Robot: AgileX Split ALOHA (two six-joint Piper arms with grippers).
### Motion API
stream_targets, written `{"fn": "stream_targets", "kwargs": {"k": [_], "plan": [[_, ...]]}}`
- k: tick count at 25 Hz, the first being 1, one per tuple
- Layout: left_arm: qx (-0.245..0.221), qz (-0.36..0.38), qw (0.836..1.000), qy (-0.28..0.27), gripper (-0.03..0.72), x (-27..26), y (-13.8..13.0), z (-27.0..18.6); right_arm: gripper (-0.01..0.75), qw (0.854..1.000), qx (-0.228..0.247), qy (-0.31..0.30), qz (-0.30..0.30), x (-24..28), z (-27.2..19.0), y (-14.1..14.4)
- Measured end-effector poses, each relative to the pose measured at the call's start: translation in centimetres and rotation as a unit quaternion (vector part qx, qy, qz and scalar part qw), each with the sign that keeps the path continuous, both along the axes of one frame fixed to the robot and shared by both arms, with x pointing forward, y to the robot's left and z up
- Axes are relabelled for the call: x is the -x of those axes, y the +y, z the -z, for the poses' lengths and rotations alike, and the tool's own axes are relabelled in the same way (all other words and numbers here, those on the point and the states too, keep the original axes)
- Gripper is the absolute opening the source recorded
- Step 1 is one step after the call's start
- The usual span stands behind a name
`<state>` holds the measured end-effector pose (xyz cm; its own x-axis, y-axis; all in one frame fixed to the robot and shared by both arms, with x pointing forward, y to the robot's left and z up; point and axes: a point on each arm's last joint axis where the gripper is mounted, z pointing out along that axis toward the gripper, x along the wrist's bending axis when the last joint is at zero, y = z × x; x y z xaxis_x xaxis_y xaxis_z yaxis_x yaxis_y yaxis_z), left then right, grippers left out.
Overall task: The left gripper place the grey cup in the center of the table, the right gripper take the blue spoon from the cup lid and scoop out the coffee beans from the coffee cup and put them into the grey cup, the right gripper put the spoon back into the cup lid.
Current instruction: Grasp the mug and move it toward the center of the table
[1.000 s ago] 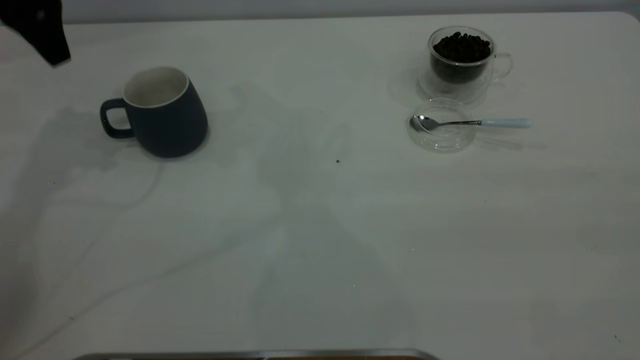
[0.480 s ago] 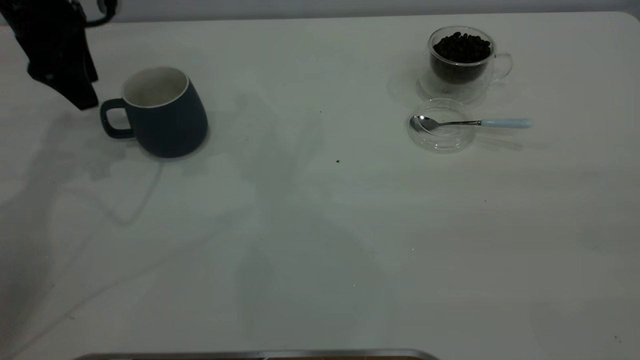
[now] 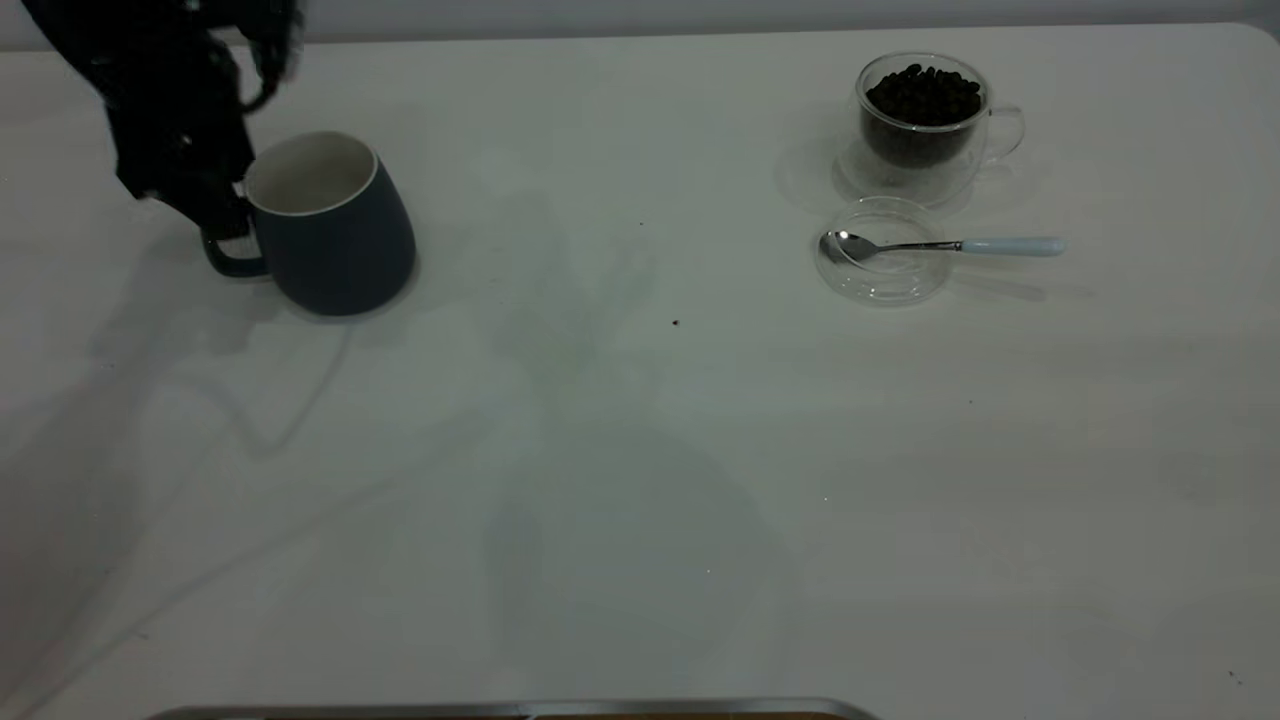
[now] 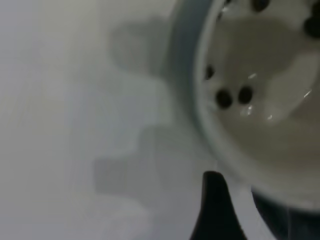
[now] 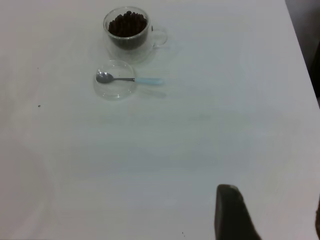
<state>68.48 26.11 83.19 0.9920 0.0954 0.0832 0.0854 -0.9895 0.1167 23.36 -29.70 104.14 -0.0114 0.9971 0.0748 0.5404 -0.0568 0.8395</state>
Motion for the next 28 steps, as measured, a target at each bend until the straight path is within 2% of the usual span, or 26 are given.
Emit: {"fn": "stream_targets", "kwargs": {"k": [10,19,28], "plan": [[0.003,0.064,0.997,-0.031,0.591,-0.2,-2.6,0.9,0.436,1.000,0.000,0.000,0.000,0.0,0.0,0.0],[0.073,0.103,0.989,-0.072,0.591,0.0,-8.0,0.6,0.436,1.000,0.000,0.000,0.000,0.0,0.0,0.0],[0.091,0.120,0.984,-0.097,0.590,0.6,-12.1,1.0,0.436,1.000,0.000,0.000,0.000,0.0,0.0,0.0]]}}
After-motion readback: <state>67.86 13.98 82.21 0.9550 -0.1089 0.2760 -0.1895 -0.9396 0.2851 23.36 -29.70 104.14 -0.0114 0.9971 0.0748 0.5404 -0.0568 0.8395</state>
